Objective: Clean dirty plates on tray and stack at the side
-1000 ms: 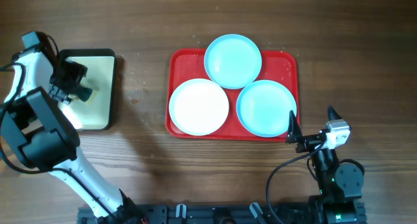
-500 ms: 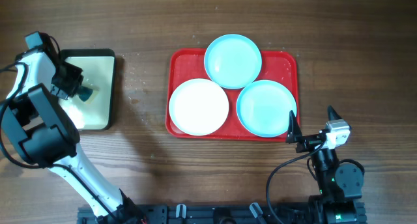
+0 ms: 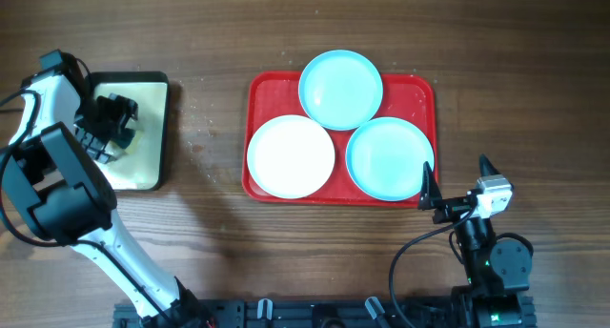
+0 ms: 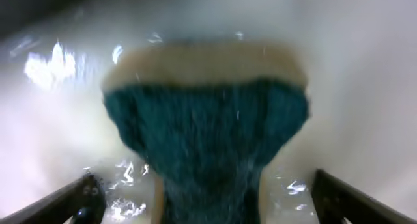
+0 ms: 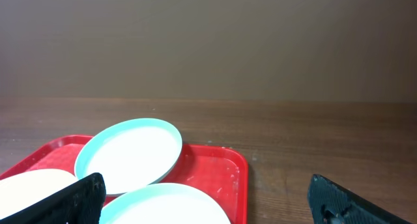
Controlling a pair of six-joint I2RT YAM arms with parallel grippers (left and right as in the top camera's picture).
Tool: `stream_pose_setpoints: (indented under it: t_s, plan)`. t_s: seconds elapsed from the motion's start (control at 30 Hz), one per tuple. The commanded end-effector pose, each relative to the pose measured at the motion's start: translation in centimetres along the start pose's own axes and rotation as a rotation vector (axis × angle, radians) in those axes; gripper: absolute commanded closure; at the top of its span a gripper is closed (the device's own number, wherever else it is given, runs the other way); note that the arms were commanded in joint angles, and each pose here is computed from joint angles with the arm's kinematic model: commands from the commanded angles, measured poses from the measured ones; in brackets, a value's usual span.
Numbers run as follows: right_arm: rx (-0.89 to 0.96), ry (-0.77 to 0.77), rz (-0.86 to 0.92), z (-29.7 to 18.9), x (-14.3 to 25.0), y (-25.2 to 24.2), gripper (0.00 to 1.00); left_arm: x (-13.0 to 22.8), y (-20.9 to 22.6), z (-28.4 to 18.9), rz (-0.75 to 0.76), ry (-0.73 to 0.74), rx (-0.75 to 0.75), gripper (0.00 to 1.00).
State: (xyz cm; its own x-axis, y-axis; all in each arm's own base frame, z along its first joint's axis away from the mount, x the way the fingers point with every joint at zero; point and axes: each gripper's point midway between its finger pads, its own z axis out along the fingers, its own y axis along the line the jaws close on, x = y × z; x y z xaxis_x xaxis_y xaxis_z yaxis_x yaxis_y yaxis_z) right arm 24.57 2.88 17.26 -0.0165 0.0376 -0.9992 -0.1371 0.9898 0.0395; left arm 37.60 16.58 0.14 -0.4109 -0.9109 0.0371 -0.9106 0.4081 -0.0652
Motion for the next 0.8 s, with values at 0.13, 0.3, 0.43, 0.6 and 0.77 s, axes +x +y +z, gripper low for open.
stream_pose_setpoints:
  t_s: [0.13,0.3,0.43,0.6,0.77]
  plan:
    - [0.015,-0.008,-0.012,0.0,-0.2,-0.3,0.00,0.7,-0.6,1.4,-0.003,0.049,0.034,0.96]
    - [0.015,-0.008,-0.012,0.0,-0.2,-0.3,0.00,0.0,0.0,1.4,-0.002,0.011,-0.005,0.00]
    - [0.015,-0.008,-0.013,0.0,-0.2,-0.3,0.00,0.0,0.1,1.4,-0.003,0.008,-0.004,0.00]
    - [0.015,-0.007,-0.013,0.0,-0.1,-0.3,0.00,-1.3,0.0,1.4,-0.001,-0.050,-0.012,0.47]
    - [0.015,-0.008,-0.012,0.0,-0.2,-0.3,0.00,-0.9,-0.4,1.2,-0.001,-0.030,0.012,0.96]
